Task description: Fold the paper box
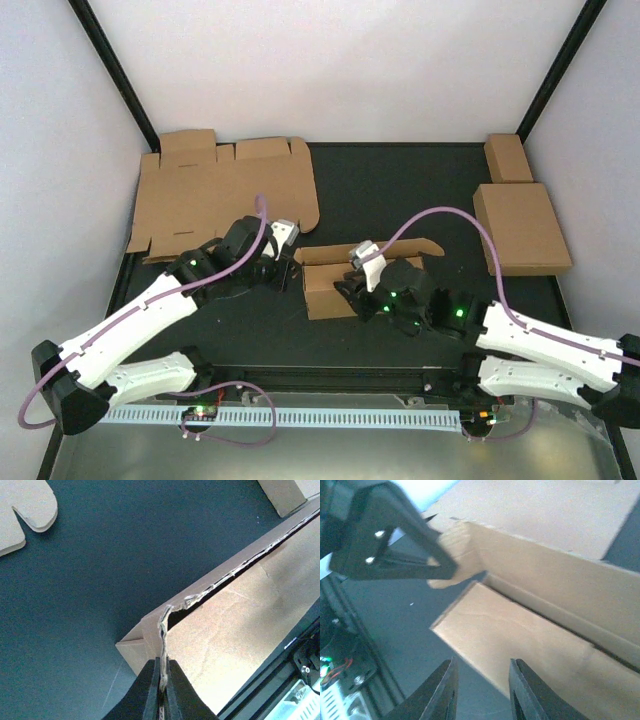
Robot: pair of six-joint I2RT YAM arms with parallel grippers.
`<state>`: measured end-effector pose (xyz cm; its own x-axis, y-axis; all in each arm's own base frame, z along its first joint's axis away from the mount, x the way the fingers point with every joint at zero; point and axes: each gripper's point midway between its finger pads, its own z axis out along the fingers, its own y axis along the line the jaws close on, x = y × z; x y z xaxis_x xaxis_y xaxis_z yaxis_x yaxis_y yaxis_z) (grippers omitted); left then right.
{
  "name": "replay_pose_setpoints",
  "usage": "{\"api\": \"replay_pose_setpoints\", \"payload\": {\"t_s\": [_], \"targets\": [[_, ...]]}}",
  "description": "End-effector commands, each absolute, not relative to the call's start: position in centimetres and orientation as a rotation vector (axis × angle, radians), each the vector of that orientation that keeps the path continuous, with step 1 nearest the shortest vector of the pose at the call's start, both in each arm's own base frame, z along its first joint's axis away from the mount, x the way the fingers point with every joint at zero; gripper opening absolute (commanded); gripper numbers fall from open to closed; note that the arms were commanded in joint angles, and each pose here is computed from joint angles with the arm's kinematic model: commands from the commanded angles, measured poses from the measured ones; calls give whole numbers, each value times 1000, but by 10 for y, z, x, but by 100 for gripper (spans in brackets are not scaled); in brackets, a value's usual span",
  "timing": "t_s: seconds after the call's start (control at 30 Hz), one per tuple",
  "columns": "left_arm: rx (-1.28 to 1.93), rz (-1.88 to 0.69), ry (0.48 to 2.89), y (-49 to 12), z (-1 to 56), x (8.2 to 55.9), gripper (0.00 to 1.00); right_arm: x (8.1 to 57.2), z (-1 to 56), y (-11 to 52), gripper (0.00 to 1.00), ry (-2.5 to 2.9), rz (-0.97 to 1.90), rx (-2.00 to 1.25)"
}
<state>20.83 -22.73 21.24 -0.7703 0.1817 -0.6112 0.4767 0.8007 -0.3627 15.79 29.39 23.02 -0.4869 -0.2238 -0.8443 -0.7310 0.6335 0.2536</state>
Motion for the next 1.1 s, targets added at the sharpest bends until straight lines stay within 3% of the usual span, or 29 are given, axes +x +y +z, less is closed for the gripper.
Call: {"api": "replay_pose_setpoints", "payload": {"t_s": [0.0, 0.13, 0.2, 0.27, 0.4, 0.53, 0.63, 1.07], "targets": [[378, -665, 2407, -221, 225, 214, 7, 180, 236, 253, 29, 2065, 599, -585], [324, -703, 2386, -219, 225, 213, 17, 191, 227, 237, 26, 2096, 563, -527], [315, -718, 2379, -219, 224, 212, 29, 196, 221, 235, 18, 2122, 549, -510], [307, -717, 2380, -218, 223, 211, 34, 197, 217, 236, 3, 2138, 543, -515], [293, -721, 2376, -215, 224, 210, 47, 199, 213, 242, 2, 2152, 543, -527], [301, -726, 2352, -212, 229, 207, 66, 201, 214, 243, 2, 2152, 544, -521], [275, -689, 2341, -203, 230, 207, 96, 201, 216, 241, 2, 2141, 551, -509], [31, -797, 2097, -172, 263, 205, 99, 204, 220, 236, 2, 2150, 592, -487]]}}
